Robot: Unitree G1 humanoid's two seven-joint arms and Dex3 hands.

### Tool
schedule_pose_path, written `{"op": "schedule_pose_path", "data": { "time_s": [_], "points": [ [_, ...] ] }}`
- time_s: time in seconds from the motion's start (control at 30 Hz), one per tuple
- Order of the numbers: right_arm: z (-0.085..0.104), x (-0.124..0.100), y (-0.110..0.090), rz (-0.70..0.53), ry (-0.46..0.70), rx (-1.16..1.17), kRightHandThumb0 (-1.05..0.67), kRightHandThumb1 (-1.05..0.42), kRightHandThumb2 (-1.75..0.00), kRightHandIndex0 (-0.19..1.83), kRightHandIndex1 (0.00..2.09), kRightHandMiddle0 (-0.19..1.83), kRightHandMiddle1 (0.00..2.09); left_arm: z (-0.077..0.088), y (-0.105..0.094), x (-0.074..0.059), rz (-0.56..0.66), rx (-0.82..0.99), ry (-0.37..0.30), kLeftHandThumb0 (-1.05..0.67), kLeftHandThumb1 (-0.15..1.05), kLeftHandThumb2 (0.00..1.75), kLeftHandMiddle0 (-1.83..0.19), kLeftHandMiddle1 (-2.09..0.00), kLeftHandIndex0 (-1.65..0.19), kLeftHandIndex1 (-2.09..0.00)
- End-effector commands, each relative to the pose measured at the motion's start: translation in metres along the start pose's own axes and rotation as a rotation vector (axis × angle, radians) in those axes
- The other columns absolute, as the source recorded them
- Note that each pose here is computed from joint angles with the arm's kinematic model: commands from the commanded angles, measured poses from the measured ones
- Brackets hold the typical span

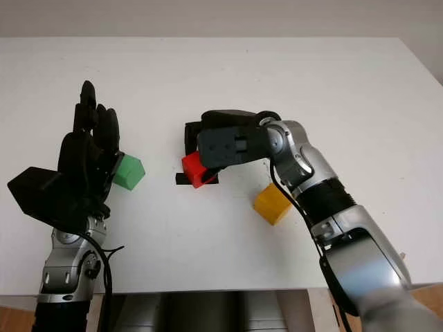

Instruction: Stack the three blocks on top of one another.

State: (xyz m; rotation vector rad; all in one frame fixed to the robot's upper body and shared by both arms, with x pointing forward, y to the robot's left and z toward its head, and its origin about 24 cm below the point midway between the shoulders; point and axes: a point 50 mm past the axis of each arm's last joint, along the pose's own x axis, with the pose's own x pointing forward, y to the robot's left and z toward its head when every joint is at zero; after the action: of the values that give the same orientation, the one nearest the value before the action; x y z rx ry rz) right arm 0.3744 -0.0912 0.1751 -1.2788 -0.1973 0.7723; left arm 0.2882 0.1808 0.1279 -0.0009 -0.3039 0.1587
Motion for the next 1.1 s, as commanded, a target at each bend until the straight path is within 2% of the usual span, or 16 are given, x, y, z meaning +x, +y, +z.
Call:
{"op": "schedule_pose_path", "data": {
  "time_s": [0.0,0.1,0.13,0.23,0.37,0.5,0.63,0.8,0.83,1.0,1.07],
  "points": [
    [0.000,0.000,0.002,-0.006,-0.019,-0.028,-0.55,-0.98,-0.06,0.42,0.02,0.10,1.55,0.001,0.001,-0.002,-0.004,0.002,-0.003,-0.68,1.05,0.52,0.13,-0.05,0.08,-0.05],
    [0.000,-0.002,0.003,-0.007,-0.041,-0.040,-0.61,-0.97,-0.05,0.35,0.01,-0.04,1.29,0.001,0.002,-0.002,-0.003,-0.001,0.000,-0.68,1.05,0.51,0.12,-0.06,0.08,-0.05],
    [-0.001,-0.003,0.003,-0.009,-0.048,-0.053,-0.65,-0.97,-0.05,0.27,0.01,-0.06,1.06,0.001,0.002,-0.002,-0.004,-0.002,0.001,-0.68,1.05,0.50,0.12,-0.05,0.08,-0.05],
    [-0.001,-0.008,0.000,-0.016,-0.072,-0.098,-0.71,-0.96,-0.05,0.10,0.01,-0.04,0.57,0.001,0.002,-0.003,-0.005,0.002,-0.002,-0.69,1.05,0.50,0.12,-0.06,0.08,-0.05],
    [-0.001,-0.014,-0.006,-0.006,-0.082,-0.119,-0.73,-0.93,-0.05,-0.04,0.01,-0.03,0.24,0.001,0.003,-0.003,-0.004,0.007,-0.004,-0.67,1.05,0.49,0.11,-0.06,0.06,-0.06],
    [-0.001,-0.023,-0.013,-0.016,-0.090,-0.128,-0.77,-0.92,-0.05,-0.10,0.00,-0.07,0.14,0.001,0.004,-0.003,-0.009,0.004,0.001,-0.67,1.05,0.49,0.11,-0.05,0.07,-0.06],
    [-0.005,-0.042,-0.028,-0.059,-0.068,-0.113,-0.79,-0.90,-0.05,-0.14,0.00,-0.12,0.09,0.001,0.004,-0.003,0.002,0.003,0.001,-0.67,1.05,0.49,0.09,-0.06,0.05,-0.06],
    [-0.015,-0.065,-0.044,-0.103,-0.047,-0.029,-0.72,-0.89,-0.05,-0.16,0.02,-0.12,0.08,0.001,0.004,-0.003,0.002,0.001,0.001,-0.67,1.05,0.49,0.10,-0.06,0.05,-0.06],
    [-0.017,-0.072,-0.048,-0.110,-0.038,-0.016,-0.71,-0.88,-0.05,-0.14,0.04,-0.10,0.08,0.001,0.005,-0.004,0.000,0.004,-0.001,-0.68,1.05,0.48,0.10,-0.06,0.05,-0.06],
    [-0.031,-0.110,-0.065,-0.131,0.002,-0.024,-0.66,-0.89,-0.05,0.07,0.11,0.26,0.16,0.002,0.007,-0.003,-0.011,0.011,0.003,-0.67,1.05,0.51,0.11,-0.05,0.06,-0.05],
    [-0.033,-0.121,-0.068,-0.130,0.004,-0.040,-0.65,-0.89,-0.05,0.12,0.12,0.33,0.16,0.002,0.008,-0.003,-0.009,0.011,0.003,-0.67,1.05,0.50,0.11,-0.05,0.06,-0.05]
  ]
}}
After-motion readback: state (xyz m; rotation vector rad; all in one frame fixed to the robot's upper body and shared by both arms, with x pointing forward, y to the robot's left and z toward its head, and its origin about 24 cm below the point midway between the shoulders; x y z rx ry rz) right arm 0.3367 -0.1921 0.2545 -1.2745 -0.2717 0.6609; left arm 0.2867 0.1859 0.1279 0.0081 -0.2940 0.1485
